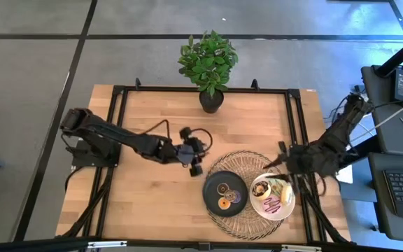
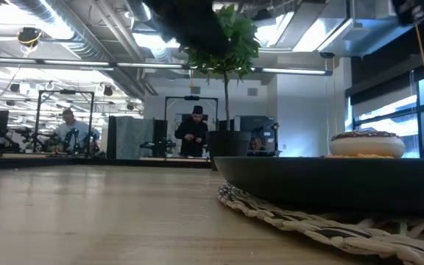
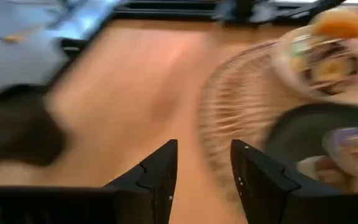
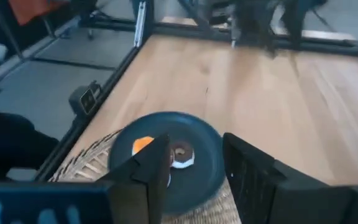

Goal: Pick & Place donuts
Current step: Return to Home Position

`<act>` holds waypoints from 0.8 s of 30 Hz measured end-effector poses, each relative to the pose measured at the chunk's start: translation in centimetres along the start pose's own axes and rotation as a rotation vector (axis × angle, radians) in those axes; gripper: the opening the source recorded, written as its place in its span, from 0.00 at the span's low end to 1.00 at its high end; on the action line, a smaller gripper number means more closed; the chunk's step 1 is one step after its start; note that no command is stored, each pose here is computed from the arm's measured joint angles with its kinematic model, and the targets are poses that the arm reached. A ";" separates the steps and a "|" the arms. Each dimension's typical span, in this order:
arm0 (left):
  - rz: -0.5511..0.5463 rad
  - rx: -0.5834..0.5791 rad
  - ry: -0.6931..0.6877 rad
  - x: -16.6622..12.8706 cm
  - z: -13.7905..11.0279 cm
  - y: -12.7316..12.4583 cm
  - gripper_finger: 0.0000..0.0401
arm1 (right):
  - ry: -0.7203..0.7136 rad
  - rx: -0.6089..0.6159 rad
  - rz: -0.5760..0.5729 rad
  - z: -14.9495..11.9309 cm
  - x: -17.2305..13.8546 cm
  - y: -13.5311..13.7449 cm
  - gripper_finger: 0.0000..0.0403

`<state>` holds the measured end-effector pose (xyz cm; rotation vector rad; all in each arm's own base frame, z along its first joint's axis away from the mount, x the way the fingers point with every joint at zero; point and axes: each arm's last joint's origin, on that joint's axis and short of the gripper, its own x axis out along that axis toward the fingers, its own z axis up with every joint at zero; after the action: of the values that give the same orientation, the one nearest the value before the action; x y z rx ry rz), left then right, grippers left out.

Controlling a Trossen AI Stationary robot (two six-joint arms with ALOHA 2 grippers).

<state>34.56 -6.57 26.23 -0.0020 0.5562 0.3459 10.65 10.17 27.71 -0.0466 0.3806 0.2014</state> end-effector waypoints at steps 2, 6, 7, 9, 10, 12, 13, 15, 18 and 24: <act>0.095 0.038 -0.018 -0.9 0.5 1.0 0.36 | -0.040 0.027 -0.004 -1.0 0.5 -0.9 0.37; 0.189 -0.010 -0.090 -2.7 1.8 2.3 0.36 | -0.127 0.065 -0.066 -1.7 0.4 -2.8 0.37; 0.183 0.030 -0.080 -2.8 1.8 2.3 0.36 | -0.138 0.060 -0.085 -1.8 0.3 -3.2 0.37; 0.132 0.110 -0.041 -2.6 1.5 2.4 0.36 | -0.167 0.062 -0.108 -2.0 -0.2 -3.9 0.37; 0.052 0.112 -0.027 -2.4 1.6 2.7 0.36 | -0.183 0.067 -0.117 -2.0 -0.5 -4.2 0.37; -0.130 0.083 -0.009 -2.1 1.6 3.8 0.36 | -0.206 0.064 -0.133 -2.4 -0.9 -4.6 0.37; -0.208 0.076 -0.027 -1.7 1.5 4.3 0.36 | -0.214 0.066 -0.137 -2.7 -1.0 -4.8 0.37; -0.299 0.054 -0.052 -0.9 0.5 5.6 0.36 | -0.229 0.078 -0.143 -3.4 -1.1 -5.1 0.37; -0.350 0.005 -0.112 -1.0 -1.1 7.8 0.36 | -0.265 0.099 -0.146 -4.2 -1.3 -5.4 0.37; -0.443 -0.085 -0.339 -4.3 -5.5 10.9 0.36 | -0.339 0.111 -0.149 -5.8 -1.8 -5.8 0.37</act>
<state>24.79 1.78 24.81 -0.1441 0.1936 -0.0649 8.06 3.63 23.07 0.0681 0.0496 0.0388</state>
